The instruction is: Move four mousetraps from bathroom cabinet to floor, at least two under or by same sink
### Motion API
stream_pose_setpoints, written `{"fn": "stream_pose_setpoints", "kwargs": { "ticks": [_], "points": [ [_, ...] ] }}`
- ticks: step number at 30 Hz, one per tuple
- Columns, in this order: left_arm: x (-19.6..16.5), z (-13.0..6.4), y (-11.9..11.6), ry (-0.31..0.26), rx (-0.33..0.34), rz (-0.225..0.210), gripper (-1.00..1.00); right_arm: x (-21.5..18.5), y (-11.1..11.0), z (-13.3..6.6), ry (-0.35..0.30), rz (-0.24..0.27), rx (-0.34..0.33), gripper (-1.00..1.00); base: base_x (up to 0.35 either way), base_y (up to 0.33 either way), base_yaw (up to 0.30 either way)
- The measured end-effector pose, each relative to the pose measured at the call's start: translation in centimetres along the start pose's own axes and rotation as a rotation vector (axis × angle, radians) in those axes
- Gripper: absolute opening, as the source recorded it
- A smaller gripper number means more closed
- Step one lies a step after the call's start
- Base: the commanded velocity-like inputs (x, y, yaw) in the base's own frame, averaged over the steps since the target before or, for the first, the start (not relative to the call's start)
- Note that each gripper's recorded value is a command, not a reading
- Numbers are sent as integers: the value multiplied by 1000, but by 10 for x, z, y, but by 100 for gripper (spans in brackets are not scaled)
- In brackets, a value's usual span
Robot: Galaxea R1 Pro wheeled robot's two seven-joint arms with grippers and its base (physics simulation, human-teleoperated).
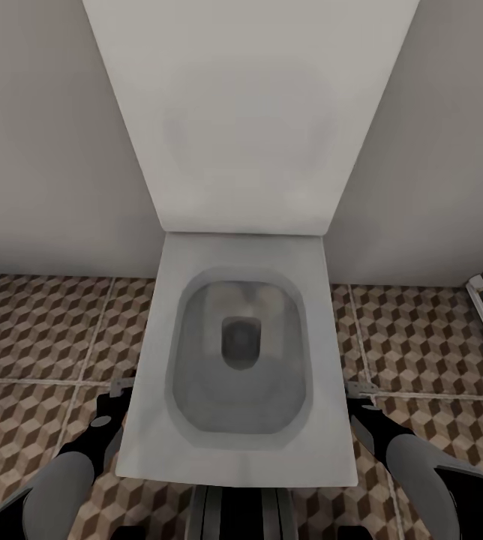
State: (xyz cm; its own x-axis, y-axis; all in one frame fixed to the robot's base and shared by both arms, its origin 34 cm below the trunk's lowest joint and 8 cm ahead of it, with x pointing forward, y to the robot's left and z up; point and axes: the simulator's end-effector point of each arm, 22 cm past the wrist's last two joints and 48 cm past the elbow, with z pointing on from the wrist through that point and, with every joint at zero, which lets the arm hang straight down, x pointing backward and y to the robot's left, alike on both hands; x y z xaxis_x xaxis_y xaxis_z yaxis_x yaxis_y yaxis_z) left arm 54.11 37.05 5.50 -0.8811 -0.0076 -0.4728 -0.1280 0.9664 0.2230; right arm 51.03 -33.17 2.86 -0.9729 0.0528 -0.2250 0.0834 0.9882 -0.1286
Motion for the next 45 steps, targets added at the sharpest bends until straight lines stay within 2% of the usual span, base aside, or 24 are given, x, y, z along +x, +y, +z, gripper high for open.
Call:
{"fn": "stream_pose_setpoints", "kwargs": {
  "ticks": [25, 34, 45],
  "points": [
    [2, 0, 4, 5, -5, 3, -100, -2, -1, 0, -8, 1, 2, 100, 0, 0, 0],
    [-2, 3, 28, -2, -36, 7, -100, -2, -1, 0, -8, 1, 2, 100, 0, 0, 0],
    [-2, 3, 32, -2, -40, 12, -100, -3, -1, 0, -12, 1, 2, 100, 0, 0, 0]
  ]
}}
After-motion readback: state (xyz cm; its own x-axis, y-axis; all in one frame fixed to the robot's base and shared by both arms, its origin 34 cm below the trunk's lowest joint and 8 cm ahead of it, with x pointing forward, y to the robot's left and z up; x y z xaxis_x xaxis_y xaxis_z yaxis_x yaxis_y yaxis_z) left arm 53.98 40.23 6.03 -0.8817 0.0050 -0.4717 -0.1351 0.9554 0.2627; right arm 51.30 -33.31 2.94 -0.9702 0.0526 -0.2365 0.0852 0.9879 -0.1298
